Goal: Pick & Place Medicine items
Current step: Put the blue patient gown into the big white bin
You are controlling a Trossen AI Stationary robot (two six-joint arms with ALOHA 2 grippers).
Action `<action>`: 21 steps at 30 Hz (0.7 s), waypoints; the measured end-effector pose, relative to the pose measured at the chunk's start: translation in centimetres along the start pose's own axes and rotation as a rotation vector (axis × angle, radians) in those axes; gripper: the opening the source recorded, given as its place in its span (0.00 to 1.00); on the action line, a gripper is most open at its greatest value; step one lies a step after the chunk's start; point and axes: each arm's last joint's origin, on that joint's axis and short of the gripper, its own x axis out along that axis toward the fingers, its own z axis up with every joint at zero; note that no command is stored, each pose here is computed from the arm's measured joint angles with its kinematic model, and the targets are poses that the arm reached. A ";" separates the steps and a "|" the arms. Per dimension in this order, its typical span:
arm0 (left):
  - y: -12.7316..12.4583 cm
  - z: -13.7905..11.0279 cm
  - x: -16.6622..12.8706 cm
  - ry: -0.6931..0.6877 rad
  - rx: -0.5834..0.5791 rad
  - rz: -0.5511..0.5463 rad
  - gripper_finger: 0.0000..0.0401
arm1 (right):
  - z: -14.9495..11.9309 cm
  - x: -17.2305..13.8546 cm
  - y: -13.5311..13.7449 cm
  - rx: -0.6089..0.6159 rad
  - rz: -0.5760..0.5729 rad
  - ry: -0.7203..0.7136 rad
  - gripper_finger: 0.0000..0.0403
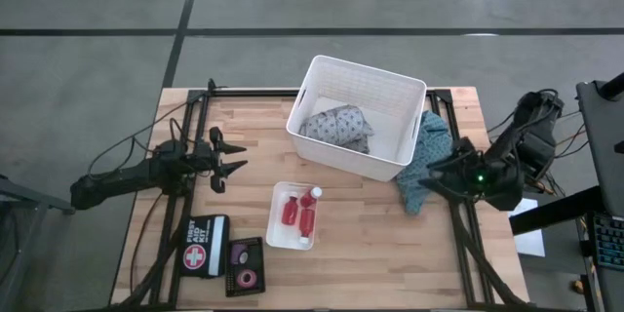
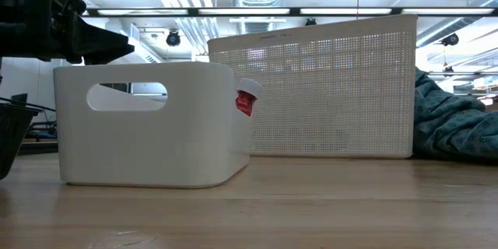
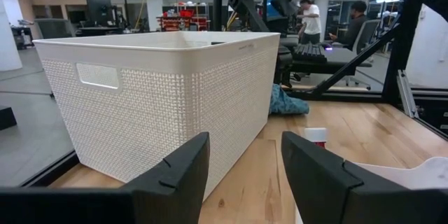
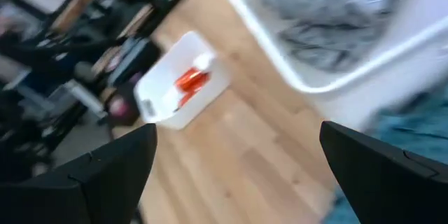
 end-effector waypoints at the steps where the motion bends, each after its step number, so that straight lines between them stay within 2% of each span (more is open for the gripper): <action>1: 0.0 0.0 0.0 0.000 0.000 0.000 0.46 | 0.1 -0.1 -0.4 0.009 -0.028 -0.010 0.98; 6: 0.0 0.0 0.0 0.000 0.000 0.000 0.46 | -0.3 0.4 -1.7 -0.008 -0.121 -0.042 0.98; 15: 0.0 0.0 0.0 0.000 0.000 0.001 0.46 | -1.2 1.2 -2.2 -0.019 -0.155 -0.044 0.98; 21: 0.0 0.0 0.0 0.000 0.000 0.000 0.46 | -1.5 1.5 -2.3 -0.101 -0.169 -0.034 0.98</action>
